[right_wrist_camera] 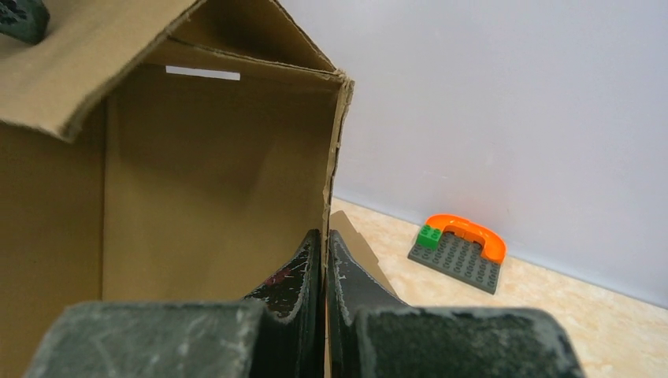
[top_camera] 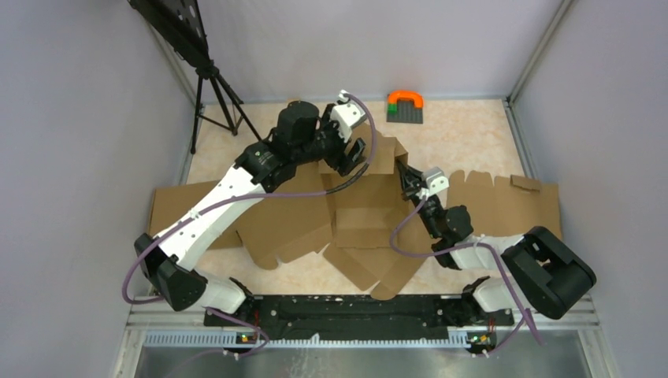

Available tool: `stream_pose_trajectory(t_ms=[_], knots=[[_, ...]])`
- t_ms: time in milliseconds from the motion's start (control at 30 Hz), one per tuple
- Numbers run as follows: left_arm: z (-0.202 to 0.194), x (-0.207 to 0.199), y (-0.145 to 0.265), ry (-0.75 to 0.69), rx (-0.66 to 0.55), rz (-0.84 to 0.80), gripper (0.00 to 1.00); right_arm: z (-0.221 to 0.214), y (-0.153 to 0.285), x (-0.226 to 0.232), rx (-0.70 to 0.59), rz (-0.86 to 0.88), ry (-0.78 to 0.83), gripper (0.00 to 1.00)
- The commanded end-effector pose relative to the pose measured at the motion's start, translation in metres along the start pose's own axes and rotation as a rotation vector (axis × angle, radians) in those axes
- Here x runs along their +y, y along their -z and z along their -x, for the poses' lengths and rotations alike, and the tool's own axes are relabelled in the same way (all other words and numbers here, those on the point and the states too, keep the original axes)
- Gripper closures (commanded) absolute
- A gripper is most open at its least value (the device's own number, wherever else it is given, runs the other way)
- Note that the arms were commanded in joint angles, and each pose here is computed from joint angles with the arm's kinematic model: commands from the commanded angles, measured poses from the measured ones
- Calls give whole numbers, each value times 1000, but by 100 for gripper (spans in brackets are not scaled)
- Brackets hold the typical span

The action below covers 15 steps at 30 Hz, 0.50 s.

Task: Fold the paper box
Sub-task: Fold the paper box at the center of the board.

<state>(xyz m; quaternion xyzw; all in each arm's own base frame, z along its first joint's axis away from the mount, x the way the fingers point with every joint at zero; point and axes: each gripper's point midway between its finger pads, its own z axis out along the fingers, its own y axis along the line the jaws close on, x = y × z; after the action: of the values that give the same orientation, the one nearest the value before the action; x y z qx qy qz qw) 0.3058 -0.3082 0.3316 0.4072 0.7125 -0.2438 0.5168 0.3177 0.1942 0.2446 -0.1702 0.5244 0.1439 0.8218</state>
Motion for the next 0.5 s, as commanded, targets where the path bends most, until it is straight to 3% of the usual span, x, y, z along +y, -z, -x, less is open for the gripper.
stream_pose_trajectory(t_ms=[0,300,467], knots=[[10,2,-7,-183,-34,9,24,15,-11,13,-50,46,-1,100],[-8,-26,-13,-283,9,-135,18,15,-13,16,-47,56,-3,100],[-13,-19,-19,-310,33,-98,25,16,-14,21,-48,65,1,100]])
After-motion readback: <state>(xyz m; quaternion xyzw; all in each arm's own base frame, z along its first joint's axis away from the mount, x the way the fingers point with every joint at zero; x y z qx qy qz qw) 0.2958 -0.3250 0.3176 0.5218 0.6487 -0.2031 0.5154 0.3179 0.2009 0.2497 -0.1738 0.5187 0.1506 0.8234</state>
